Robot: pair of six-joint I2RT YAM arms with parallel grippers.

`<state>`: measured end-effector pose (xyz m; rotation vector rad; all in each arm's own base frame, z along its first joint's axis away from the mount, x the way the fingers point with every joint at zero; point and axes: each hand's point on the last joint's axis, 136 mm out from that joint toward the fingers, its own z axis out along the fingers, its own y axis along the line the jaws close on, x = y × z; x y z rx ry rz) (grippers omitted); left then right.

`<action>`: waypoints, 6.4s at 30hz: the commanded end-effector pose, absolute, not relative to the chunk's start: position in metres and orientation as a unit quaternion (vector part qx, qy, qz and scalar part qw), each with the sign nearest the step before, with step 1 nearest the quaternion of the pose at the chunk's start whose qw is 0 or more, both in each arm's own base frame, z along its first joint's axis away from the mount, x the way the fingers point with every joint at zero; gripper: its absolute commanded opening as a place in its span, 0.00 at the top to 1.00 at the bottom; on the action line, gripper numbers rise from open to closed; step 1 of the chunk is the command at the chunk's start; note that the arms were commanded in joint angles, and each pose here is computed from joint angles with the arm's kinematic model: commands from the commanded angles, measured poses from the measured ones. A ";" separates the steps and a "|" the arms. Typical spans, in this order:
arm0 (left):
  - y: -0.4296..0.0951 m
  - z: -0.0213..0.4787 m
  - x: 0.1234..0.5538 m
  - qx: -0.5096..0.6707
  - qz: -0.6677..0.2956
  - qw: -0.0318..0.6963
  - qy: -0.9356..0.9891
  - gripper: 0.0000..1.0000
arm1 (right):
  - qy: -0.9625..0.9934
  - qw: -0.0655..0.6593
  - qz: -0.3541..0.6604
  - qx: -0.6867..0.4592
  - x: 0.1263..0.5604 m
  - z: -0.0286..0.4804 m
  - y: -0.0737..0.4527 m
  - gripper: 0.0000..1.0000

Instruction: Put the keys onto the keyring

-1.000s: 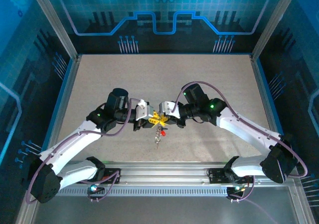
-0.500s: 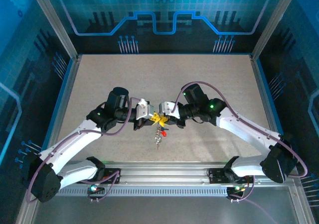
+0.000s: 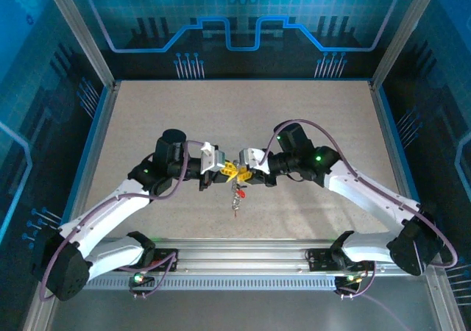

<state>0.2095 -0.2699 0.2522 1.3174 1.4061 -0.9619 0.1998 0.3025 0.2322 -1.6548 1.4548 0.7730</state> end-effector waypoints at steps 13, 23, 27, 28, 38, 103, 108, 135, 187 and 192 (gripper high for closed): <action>-0.274 0.285 0.205 0.522 -0.445 0.526 0.503 1.00 | 0.551 0.415 0.342 -0.638 0.192 0.245 0.299 0.85; -0.275 0.281 0.207 0.517 -0.449 0.527 0.503 1.00 | 0.544 0.432 0.341 -0.633 0.193 0.251 0.298 0.84; -0.275 0.281 0.207 0.514 -0.451 0.529 0.503 1.00 | 0.541 0.435 0.337 -0.636 0.192 0.253 0.294 0.81; -0.276 0.280 0.207 0.514 -0.452 0.528 0.502 1.00 | 0.540 0.438 0.335 -0.636 0.192 0.255 0.294 0.81; -0.277 0.282 0.208 0.513 -0.457 0.528 0.500 1.00 | 0.537 0.449 0.342 -0.627 0.196 0.260 0.291 0.82; -0.270 0.233 0.200 0.578 -0.374 0.438 0.578 0.82 | 0.564 0.382 0.298 -0.668 0.199 0.241 0.305 1.00; -0.272 0.237 0.198 0.580 -0.377 0.438 0.573 0.87 | 0.561 0.388 0.301 -0.666 0.198 0.243 0.307 1.00; -0.276 0.287 0.203 0.494 -0.468 0.538 0.498 1.00 | 0.551 0.425 0.346 -0.629 0.197 0.255 0.296 0.89; -0.275 0.252 0.203 0.527 -0.408 0.465 0.583 0.65 | 0.576 0.351 0.301 -0.675 0.199 0.236 0.298 1.00; -0.272 0.256 0.199 0.528 -0.406 0.470 0.579 0.60 | 0.582 0.347 0.295 -0.674 0.201 0.228 0.298 1.00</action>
